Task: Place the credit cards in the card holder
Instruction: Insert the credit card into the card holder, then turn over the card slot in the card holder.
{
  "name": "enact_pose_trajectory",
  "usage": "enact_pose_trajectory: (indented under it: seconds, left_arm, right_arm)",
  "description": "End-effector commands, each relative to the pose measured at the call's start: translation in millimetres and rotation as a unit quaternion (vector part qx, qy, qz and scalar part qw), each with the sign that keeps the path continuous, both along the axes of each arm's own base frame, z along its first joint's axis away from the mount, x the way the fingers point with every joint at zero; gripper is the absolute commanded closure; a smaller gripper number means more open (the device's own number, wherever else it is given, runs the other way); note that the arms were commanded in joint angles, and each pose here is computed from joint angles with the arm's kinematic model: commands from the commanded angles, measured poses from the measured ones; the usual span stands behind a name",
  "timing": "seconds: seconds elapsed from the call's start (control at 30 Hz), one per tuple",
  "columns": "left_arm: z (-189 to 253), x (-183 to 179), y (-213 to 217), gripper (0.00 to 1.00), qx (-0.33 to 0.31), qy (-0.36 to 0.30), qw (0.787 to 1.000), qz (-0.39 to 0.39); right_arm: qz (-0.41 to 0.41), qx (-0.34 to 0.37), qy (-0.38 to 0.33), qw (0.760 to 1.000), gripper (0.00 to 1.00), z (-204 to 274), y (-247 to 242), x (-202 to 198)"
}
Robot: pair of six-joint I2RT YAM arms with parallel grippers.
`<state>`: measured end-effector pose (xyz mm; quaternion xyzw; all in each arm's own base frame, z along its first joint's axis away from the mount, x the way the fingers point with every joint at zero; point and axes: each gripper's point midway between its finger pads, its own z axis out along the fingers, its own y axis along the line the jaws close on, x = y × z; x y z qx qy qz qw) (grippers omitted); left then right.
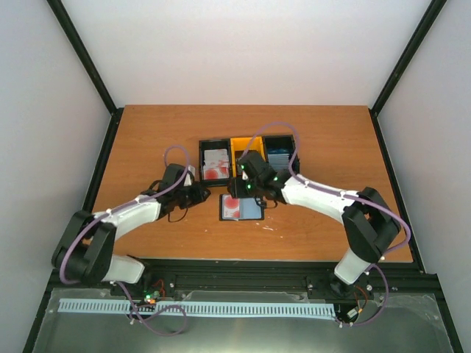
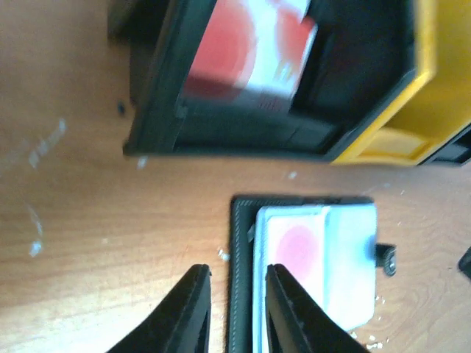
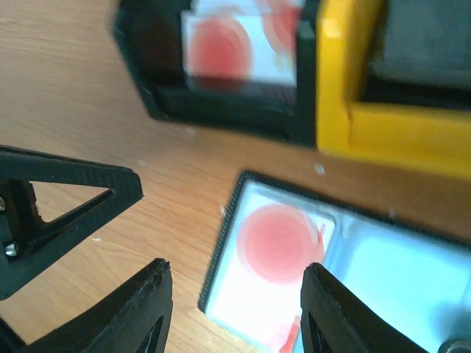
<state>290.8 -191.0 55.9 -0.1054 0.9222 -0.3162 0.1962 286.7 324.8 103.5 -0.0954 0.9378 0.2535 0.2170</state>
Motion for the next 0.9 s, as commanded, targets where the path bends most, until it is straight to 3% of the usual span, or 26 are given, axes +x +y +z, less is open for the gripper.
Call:
enact_pose_trajectory:
  seconds: [0.0, 0.13, 0.27, 0.37, 0.47, 0.67, 0.87]
  left_arm:
    - [55, 28, 24, 0.75, 0.044, -0.094, 0.993, 0.059]
    - [92, 35, 50, 0.67, 0.04, -0.144, 0.984, 0.097]
    - [112, 35, 70, 0.58, 0.02, -0.167, 0.98, 0.107]
    - [116, 29, 72, 0.51, 0.017, -0.167, 0.981, 0.101]
    - [117, 23, 63, 0.43, -0.026, -0.16, 0.984, 0.071]
    - [108, 26, 69, 0.4, -0.093, -0.136, 0.984, 0.069]
    - [90, 27, 83, 0.29, -0.126, -0.101, 0.983, 0.082]
  right_arm:
    - [0.109, 0.001, -0.081, 0.991, 0.52, 51, 10, 18]
    - [0.202, 0.02, -0.111, 0.973, 0.53, 79, 21, 27]
    - [0.227, 0.006, -0.135, 0.965, 0.53, 92, 24, 51]
    - [0.236, -0.001, -0.151, 0.96, 0.53, 99, 24, 67]
    - [0.255, -0.012, -0.161, 0.953, 0.53, 102, 28, 75]
    - [0.317, 0.003, -0.15, 0.936, 0.53, 92, 51, 76]
    - [0.312, -0.039, -0.15, 0.937, 0.6, 67, 66, 111]
